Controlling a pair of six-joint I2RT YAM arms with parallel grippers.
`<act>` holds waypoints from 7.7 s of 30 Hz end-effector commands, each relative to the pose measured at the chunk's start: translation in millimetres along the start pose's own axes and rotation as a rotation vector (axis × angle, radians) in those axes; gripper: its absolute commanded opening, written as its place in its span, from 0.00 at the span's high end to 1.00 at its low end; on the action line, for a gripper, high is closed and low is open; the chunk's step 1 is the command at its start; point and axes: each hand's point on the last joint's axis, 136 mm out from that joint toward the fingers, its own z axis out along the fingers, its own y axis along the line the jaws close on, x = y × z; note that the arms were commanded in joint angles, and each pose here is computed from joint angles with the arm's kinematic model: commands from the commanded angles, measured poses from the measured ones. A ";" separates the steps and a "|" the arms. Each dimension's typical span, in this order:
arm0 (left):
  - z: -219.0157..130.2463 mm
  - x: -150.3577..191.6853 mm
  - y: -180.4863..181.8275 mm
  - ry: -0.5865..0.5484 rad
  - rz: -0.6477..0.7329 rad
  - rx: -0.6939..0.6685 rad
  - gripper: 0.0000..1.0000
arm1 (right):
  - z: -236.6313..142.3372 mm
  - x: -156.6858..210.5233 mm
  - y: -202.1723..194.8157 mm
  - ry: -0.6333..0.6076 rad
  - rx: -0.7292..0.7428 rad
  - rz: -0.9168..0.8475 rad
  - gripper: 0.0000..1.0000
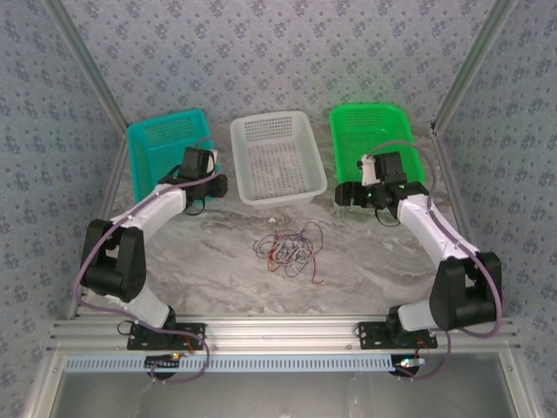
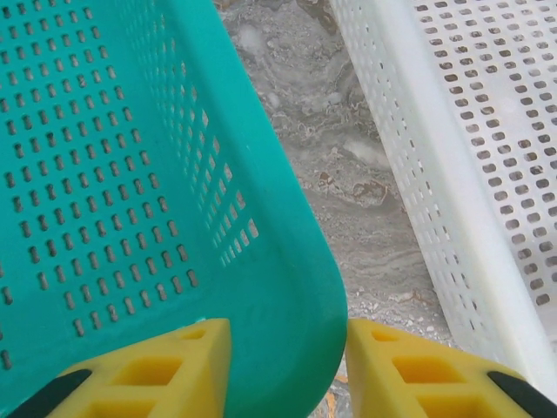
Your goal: Untangle the cables
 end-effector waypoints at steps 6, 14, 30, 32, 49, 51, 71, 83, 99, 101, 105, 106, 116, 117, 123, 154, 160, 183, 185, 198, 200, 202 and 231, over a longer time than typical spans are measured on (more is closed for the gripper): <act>-34.3 44.0 -41.6 0.043 0.088 0.058 0.66 | -20.5 72.7 34.4 0.192 -0.140 0.035 0.21; -54.4 73.4 -55.2 0.044 0.145 0.085 0.59 | -18.9 115.1 51.7 0.275 -0.235 0.124 0.26; -104.0 35.4 -108.4 -0.217 0.253 0.192 0.22 | 31.1 112.7 46.3 0.313 -0.044 -0.010 0.39; -107.0 35.2 -116.3 -0.249 0.242 0.232 0.20 | 42.0 113.9 48.8 0.338 -0.017 -0.085 0.40; -111.1 35.9 -112.3 -0.338 0.168 0.264 0.12 | 97.6 99.9 39.6 0.334 0.168 -0.191 0.43; -110.3 36.1 -111.9 -0.340 0.164 0.262 0.12 | 103.2 104.5 38.8 0.352 0.177 -0.193 0.48; -107.0 26.7 -120.4 -0.365 0.165 0.283 0.11 | 22.8 51.7 59.3 0.039 0.117 -0.258 1.00; -123.2 2.7 -214.7 -0.404 0.280 0.632 0.12 | -70.5 1.7 93.5 -0.168 0.012 -0.365 1.00; -123.6 15.6 -310.0 -0.326 0.383 0.898 0.24 | -97.1 -12.8 108.3 -0.256 -0.049 -0.355 1.00; -120.6 15.0 -316.1 -0.318 0.386 0.909 0.28 | -97.8 -12.6 108.3 -0.256 -0.049 -0.355 1.00; -107.5 7.5 -315.9 -0.320 0.357 0.852 0.57 | -102.4 -12.7 109.3 -0.266 -0.057 -0.358 1.00; -105.7 3.9 -313.2 -0.331 0.342 0.827 0.65 | -103.6 -12.3 107.0 -0.267 -0.046 -0.358 1.00; -140.9 -19.3 -307.5 -0.419 0.344 0.823 0.91 | -89.8 1.6 84.8 -0.224 0.024 -0.305 0.83; -146.5 -23.9 -307.6 -0.430 0.339 0.826 0.91 | -87.7 1.7 82.1 -0.228 0.034 -0.290 0.74; -175.2 -43.8 -315.2 -0.458 0.343 0.850 0.91 | -71.9 4.3 82.8 -0.248 0.006 -0.226 0.36; -322.1 -148.4 -316.2 -0.769 0.400 0.863 0.87 | -10.7 53.1 116.4 -0.182 -0.174 -0.181 0.11; -346.0 -173.3 -322.5 -0.839 0.419 0.860 0.87 | 6.5 62.3 120.2 -0.181 -0.176 -0.159 0.06; -436.9 -272.6 -282.0 -1.134 0.434 0.701 0.85 | 62.6 127.9 88.4 0.100 -0.011 -0.126 0.12; -436.8 -276.5 -278.9 -1.139 0.433 0.683 0.85 | 68.0 135.3 84.1 0.136 0.011 -0.109 0.13; -473.2 -309.8 -235.8 -1.294 0.358 0.594 0.85 | 71.0 149.0 53.3 0.177 0.168 -0.071 0.10; -474.6 -308.6 -234.1 -1.291 0.363 0.589 0.85 | 68.6 146.4 55.6 0.157 0.151 -0.065 0.09; -469.9 -307.6 -234.5 -1.275 0.372 0.583 0.85 | 64.4 142.2 58.9 0.124 0.128 -0.062 0.08; -432.7 -331.2 -211.1 -1.251 0.320 0.466 0.83 | 9.7 143.3 21.1 -0.012 0.113 -0.060 0.00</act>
